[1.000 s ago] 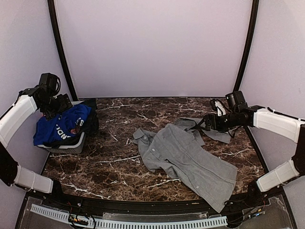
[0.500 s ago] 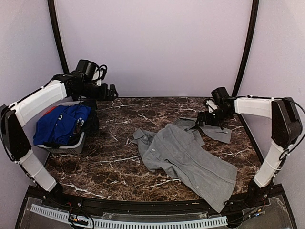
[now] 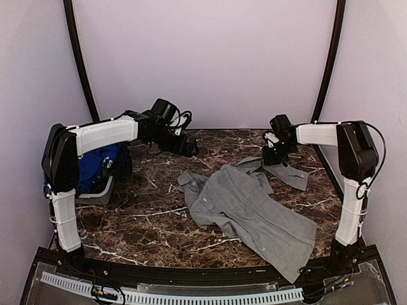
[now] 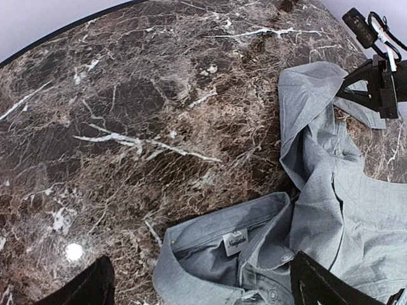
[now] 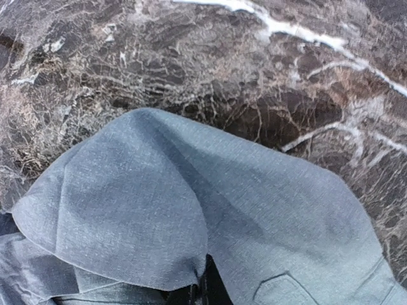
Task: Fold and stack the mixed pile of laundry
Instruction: Pick up the crumpled shirt from the center of the board, then pass from the right arm to the left, then pick up the crumpled shirt from the center of the board.
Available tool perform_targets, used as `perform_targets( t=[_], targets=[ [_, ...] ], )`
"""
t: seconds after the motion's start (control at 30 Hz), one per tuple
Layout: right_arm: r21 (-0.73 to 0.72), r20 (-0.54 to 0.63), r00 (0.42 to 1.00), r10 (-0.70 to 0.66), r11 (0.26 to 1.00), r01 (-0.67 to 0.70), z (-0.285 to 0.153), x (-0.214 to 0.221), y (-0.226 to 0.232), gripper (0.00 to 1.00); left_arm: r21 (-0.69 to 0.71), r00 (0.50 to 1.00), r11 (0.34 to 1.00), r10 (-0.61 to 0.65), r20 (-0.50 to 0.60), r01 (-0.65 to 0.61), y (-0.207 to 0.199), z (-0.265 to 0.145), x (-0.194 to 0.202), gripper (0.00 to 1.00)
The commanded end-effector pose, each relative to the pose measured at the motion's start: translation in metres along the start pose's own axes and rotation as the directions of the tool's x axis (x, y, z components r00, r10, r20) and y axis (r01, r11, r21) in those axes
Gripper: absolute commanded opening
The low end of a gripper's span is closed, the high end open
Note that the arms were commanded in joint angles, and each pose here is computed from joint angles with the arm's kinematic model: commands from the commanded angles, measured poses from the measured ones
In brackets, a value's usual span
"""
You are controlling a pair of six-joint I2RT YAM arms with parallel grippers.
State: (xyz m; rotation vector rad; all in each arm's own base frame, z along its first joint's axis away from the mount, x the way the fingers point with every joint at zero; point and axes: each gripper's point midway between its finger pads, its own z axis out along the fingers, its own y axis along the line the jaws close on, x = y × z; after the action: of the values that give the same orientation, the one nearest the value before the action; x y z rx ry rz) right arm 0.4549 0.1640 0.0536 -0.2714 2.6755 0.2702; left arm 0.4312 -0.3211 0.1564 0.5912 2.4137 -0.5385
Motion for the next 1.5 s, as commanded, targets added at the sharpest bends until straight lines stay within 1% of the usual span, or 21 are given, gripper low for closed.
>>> perform_targets(
  t=[0.0,0.07,0.17,0.27,0.4,0.53,0.7,0.77,0.8,0.9,0.93,0.97,1.0,1.03,1.07,1.1,1.13,1.2,1.27,1.33,1.47],
  targets=[
    [0.049,0.087,0.996,-0.024,0.999,0.020,-0.027,-0.038,-0.005,0.00,0.066,0.994,0.997,0.043,0.099,-0.050,-0.021,-0.005,-0.031,0.95],
    [0.028,0.123,0.992,-0.029,0.999,0.026,-0.043,-0.052,0.001,0.00,0.088,0.992,0.994,0.057,0.111,-0.066,-0.027,-0.001,-0.036,0.95],
    [-0.102,0.203,0.979,-0.036,0.993,0.058,-0.078,-0.072,0.031,0.00,0.115,0.983,0.986,0.102,0.154,-0.120,-0.043,0.008,-0.044,0.95],
    [-0.201,0.289,0.955,-0.072,0.970,0.134,-0.121,-0.085,0.069,0.00,0.153,0.955,0.962,0.190,0.229,-0.228,-0.076,0.011,-0.055,0.97],
    [-0.310,0.368,0.923,-0.112,0.921,0.235,-0.169,-0.089,0.119,0.00,0.214,0.921,0.925,0.244,0.304,-0.315,-0.116,0.010,-0.064,0.99],
    [-0.370,0.416,0.899,-0.137,0.878,0.305,-0.205,-0.087,0.157,0.00,0.240,0.904,0.912,0.236,0.357,-0.333,-0.135,0.004,-0.074,0.99],
    [-0.427,0.472,0.865,-0.170,0.814,0.393,-0.244,-0.080,0.198,0.00,0.251,0.898,0.911,0.216,0.383,-0.326,-0.143,-0.001,-0.083,0.99],
    [-0.463,0.489,0.854,-0.177,0.778,0.426,-0.258,-0.074,0.214,0.00,0.229,0.895,0.923,0.203,0.396,-0.311,-0.141,-0.005,-0.091,0.92],
    [-0.485,0.493,0.852,-0.178,0.757,0.438,-0.264,-0.070,0.220,0.00,0.224,0.896,0.925,0.201,0.396,-0.306,-0.140,-0.007,-0.093,0.85],
    [-0.536,0.514,0.840,-0.174,0.699,0.473,-0.280,-0.060,0.236,0.00,0.240,0.887,0.920,0.190,0.422,-0.311,-0.147,-0.020,-0.106,0.71],
    [-0.551,0.523,0.836,-0.168,0.681,0.482,-0.286,-0.058,0.239,0.00,0.245,0.885,0.919,0.185,0.428,-0.310,-0.149,-0.023,-0.108,0.57],
    [-0.564,0.527,0.834,-0.162,0.667,0.486,-0.290,-0.055,0.241,0.00,0.242,0.882,0.922,0.174,0.439,-0.302,-0.148,-0.028,-0.114,0.48],
    [-0.573,0.527,0.836,-0.156,0.661,0.485,-0.293,-0.052,0.241,0.00,0.238,0.880,0.926,0.165,0.445,-0.294,-0.147,-0.031,-0.118,0.26],
    [-0.571,0.526,0.837,-0.150,0.667,0.479,-0.295,-0.051,0.239,0.00,0.234,0.881,0.934,0.141,0.452,-0.270,-0.141,-0.035,-0.124,0.17],
    [-0.565,0.525,0.838,-0.147,0.676,0.473,-0.296,-0.049,0.236,0.02,0.238,0.880,0.936,0.127,0.457,-0.258,-0.138,-0.040,-0.128,0.05],
    [-0.555,0.523,0.840,-0.146,0.689,0.466,-0.296,-0.047,0.232,0.09,0.255,0.883,0.939,0.091,0.460,-0.230,-0.130,-0.046,-0.134,0.02],
    [-0.543,0.522,0.840,-0.146,0.703,0.460,-0.296,-0.045,0.228,0.21,0.264,0.880,0.940,0.071,0.469,-0.217,-0.126,-0.054,-0.139,0.00],
    [-0.512,0.513,0.847,-0.137,0.743,0.430,-0.291,-0.039,0.213,0.52,0.299,0.872,0.936,0.019,0.489,-0.188,-0.114,-0.072,-0.151,0.00],
    [-0.483,0.493,0.862,-0.120,0.786,0.385,-0.280,-0.028,0.192,0.66,0.319,0.851,0.927,-0.001,0.525,-0.196,-0.108,-0.097,-0.164,0.00],
    [-0.453,0.467,0.879,-0.098,0.827,0.333,-0.263,-0.019,0.169,0.73,0.296,0.820,0.927,0.021,0.572,-0.230,-0.106,-0.123,-0.177,0.00],
    [-0.336,0.362,0.928,-0.087,0.916,0.217,-0.212,0.008,0.122,0.75,0.246,0.776,0.924,0.078,0.625,-0.291,-0.105,-0.165,-0.192,0.00]
  ],
)
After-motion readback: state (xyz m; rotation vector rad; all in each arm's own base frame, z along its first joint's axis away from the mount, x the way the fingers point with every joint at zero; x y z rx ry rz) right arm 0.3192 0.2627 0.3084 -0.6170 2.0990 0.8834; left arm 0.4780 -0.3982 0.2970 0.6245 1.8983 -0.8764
